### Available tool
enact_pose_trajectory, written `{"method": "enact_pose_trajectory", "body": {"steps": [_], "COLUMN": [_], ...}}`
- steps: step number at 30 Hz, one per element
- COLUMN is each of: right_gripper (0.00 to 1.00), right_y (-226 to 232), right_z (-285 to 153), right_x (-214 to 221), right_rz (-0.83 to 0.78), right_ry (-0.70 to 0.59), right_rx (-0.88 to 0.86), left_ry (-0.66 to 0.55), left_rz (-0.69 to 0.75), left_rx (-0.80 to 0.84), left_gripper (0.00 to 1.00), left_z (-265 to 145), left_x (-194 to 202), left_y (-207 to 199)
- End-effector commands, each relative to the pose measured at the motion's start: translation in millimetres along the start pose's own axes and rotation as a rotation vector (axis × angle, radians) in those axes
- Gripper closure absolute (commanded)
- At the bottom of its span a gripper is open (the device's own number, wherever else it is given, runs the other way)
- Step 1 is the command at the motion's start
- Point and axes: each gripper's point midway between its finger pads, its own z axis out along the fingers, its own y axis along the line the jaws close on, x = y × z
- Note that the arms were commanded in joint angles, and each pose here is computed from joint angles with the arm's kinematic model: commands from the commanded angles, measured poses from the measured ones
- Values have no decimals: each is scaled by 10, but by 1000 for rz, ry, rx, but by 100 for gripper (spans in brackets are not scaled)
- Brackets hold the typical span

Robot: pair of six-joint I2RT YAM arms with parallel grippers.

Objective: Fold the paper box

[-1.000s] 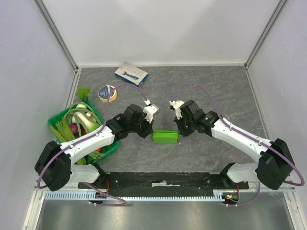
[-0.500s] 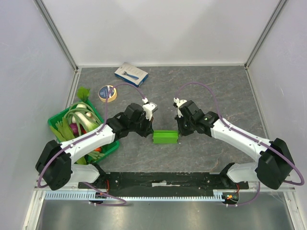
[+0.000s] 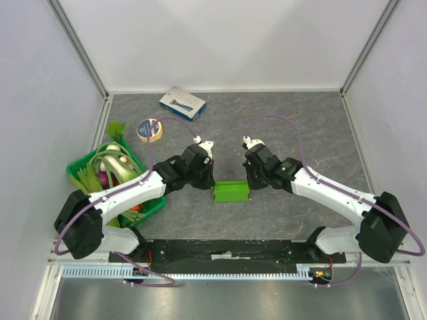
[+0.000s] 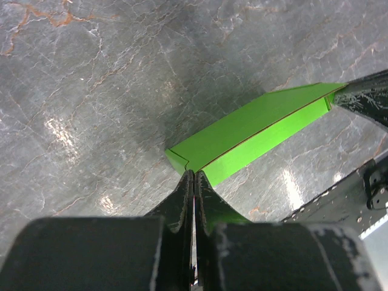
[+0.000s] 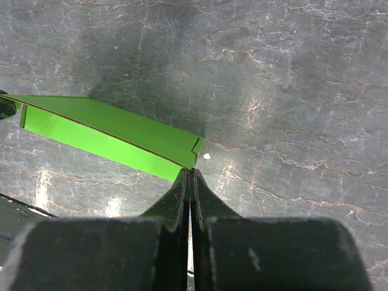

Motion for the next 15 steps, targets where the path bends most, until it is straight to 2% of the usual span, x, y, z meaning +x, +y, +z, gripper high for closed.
{"method": "enact_pose_trajectory", "body": {"steps": [1,10,15], "right_gripper": [100,100,100], "right_y": [225,301,317], "right_z": [-52,-50,-45], "right_x": [-87,-22,4], "right_rz": [61,65,69], "right_ry": [-51,-58,-62], "right_rx": [-72,-80,-79], "left_ry": [-101,-132,-140], "left_rz": [-146,-284,-285], "left_rx": [-13,-117,-167], "left_gripper": [98,98,98], "left_z": [11,41,82], "left_x": [-272,-332,-298], "left_y": [-265,-277,-325]}}
